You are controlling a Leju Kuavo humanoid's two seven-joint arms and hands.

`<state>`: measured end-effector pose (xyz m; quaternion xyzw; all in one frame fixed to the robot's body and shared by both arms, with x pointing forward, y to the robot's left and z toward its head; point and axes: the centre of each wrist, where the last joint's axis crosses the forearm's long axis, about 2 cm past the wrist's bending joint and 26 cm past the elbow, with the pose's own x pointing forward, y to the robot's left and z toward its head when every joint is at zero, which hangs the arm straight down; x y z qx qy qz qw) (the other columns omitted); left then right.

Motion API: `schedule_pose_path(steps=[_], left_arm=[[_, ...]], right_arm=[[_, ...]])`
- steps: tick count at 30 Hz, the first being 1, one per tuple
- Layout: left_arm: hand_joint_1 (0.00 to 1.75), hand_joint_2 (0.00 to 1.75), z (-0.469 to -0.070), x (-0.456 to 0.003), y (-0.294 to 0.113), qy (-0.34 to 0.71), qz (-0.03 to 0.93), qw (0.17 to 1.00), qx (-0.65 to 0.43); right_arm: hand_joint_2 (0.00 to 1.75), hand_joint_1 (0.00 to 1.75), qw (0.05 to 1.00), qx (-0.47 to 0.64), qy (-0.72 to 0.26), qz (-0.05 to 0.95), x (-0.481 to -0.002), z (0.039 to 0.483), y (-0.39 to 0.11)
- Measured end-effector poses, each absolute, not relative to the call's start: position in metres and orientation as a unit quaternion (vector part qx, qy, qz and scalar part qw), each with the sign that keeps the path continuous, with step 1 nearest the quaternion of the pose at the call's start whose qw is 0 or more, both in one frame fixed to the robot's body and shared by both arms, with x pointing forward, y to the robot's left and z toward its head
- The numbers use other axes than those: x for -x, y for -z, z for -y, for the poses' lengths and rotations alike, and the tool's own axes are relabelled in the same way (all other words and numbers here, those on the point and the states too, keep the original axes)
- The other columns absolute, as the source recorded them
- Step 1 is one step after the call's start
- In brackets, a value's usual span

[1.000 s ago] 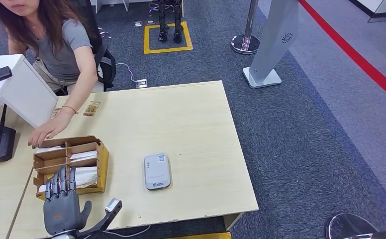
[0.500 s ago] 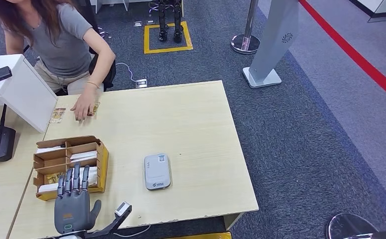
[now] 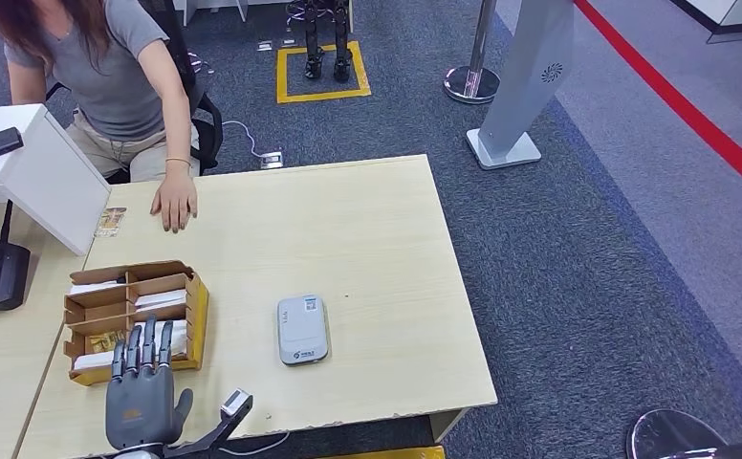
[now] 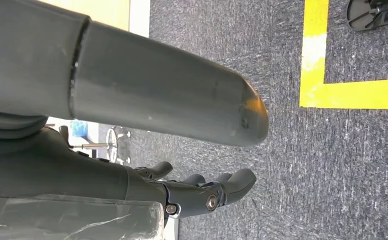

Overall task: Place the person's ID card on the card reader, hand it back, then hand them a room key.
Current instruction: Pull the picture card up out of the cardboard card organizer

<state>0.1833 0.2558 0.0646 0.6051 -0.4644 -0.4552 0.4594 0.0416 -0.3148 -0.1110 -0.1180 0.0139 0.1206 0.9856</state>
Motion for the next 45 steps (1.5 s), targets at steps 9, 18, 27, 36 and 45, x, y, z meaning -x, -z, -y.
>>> schedule_pose_path(steps=[9, 18, 27, 36, 45], left_arm=[[0.00, 1.75, -0.260, -0.182, -0.064, 0.463, 0.462, 0.456, -0.604], [0.00, 1.75, -0.270, -0.184, -0.065, 0.464, 0.457, 0.447, -0.613], [0.00, 1.75, -0.281, -0.195, -0.070, 0.460, 0.456, 0.432, -0.628], [0.00, 1.75, -0.289, -0.203, -0.075, 0.454, 0.463, 0.421, -0.634], [1.75, 1.75, -0.293, -0.210, -0.079, 0.460, 0.461, 0.421, -0.632]], right_arm=[[1.75, 0.00, 0.985, 0.118, -0.124, -0.014, -0.041, 0.315, 0.111], [1.75, 0.00, 0.984, 0.119, -0.130, -0.014, -0.041, 0.315, 0.111], [1.75, 0.00, 0.984, 0.115, -0.138, -0.013, -0.041, 0.315, 0.111], [1.75, 0.00, 0.982, 0.116, -0.147, -0.014, -0.042, 0.315, 0.111], [1.75, 0.00, 0.982, 0.116, -0.149, -0.013, -0.042, 0.315, 0.111]])
